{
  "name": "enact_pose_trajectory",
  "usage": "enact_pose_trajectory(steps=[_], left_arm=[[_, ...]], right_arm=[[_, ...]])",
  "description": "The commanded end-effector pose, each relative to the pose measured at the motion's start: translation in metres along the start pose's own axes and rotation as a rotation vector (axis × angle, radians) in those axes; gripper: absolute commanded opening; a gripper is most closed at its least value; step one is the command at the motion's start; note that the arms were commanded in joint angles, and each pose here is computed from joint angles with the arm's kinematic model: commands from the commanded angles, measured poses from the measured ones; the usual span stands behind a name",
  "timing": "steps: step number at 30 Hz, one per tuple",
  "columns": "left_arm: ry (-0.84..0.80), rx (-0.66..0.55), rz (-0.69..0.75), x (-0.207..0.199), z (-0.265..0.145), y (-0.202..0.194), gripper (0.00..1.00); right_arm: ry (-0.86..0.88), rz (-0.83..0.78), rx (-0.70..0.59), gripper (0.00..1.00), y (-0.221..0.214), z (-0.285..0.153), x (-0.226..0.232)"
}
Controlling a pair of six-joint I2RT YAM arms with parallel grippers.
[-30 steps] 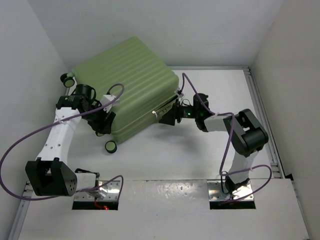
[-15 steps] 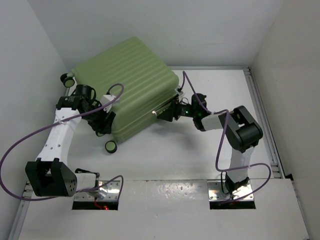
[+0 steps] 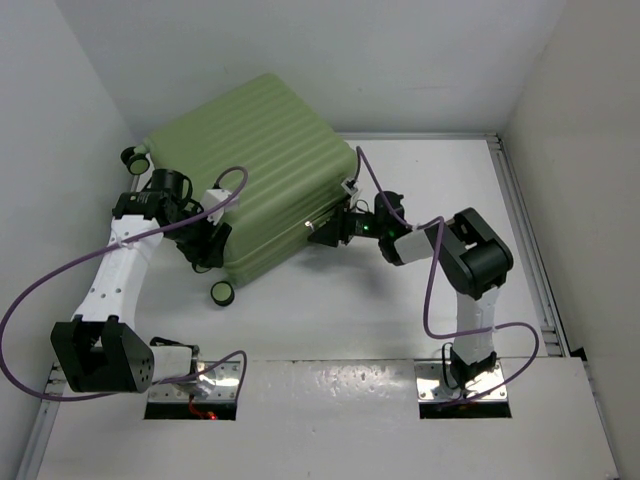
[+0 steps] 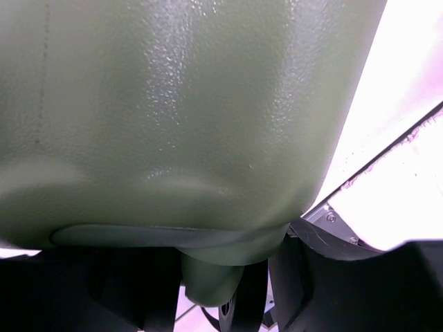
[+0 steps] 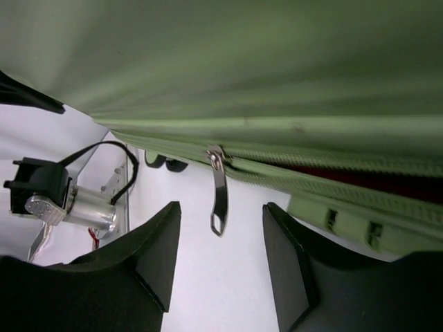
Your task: Pack the luggage
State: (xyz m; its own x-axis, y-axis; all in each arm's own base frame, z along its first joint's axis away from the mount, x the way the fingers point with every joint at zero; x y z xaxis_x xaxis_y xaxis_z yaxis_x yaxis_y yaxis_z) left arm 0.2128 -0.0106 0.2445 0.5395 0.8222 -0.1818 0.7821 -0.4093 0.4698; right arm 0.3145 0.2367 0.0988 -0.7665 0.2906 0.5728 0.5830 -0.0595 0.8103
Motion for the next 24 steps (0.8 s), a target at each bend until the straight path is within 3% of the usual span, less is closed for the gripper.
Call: enact_pose_trajectory(steps=[1, 6, 9, 15, 17, 24], left_arm=[[-0.053, -0.144, 0.108, 0.004, 0.018, 0.029, 0.62], [-0.057, -0.136, 0.104, 0.004, 0.020, 0.027, 0.62], [-0.057, -0.136, 0.104, 0.004, 0.020, 0.027, 0.62], [-0.052, -0.138, 0.097, 0.006, 0.022, 0.025, 0.59], [-0.056, -0.131, 0.093, 0.006, 0.023, 0.023, 0.56], [0.024, -0.053, 0.050, 0.009, 0.029, 0.002, 0.26]], right_arm=[[0.069, -0.117, -0.098, 0.51, 0.031, 0.010, 0.011], [0.070, -0.123, -0.114, 0.51, 0.037, 0.016, 0.010], [0.065, -0.122, -0.115, 0.42, 0.038, 0.018, 0.008], [0.052, -0.120, -0.099, 0.14, 0.032, 0.020, 0.003], [0.038, -0.133, -0.104, 0.02, 0.032, 0.022, 0.003], [-0.036, -0.225, -0.126, 0.00, 0.041, 0.011, 0.001]])
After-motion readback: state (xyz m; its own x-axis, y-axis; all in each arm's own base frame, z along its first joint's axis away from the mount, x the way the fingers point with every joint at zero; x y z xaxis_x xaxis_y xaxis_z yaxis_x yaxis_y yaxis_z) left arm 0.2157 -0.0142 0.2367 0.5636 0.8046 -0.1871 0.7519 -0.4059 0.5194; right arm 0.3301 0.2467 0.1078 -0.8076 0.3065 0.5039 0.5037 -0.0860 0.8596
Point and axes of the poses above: each gripper's point midway between its finger pads, its own z axis out along the fingers, its own x axis along the line the jaws close on, y = z × x, the point moved 9 cm from there along -z, back along the fingers, and after that the axes turned 9 degrees about -z, right-handed, at the moved point
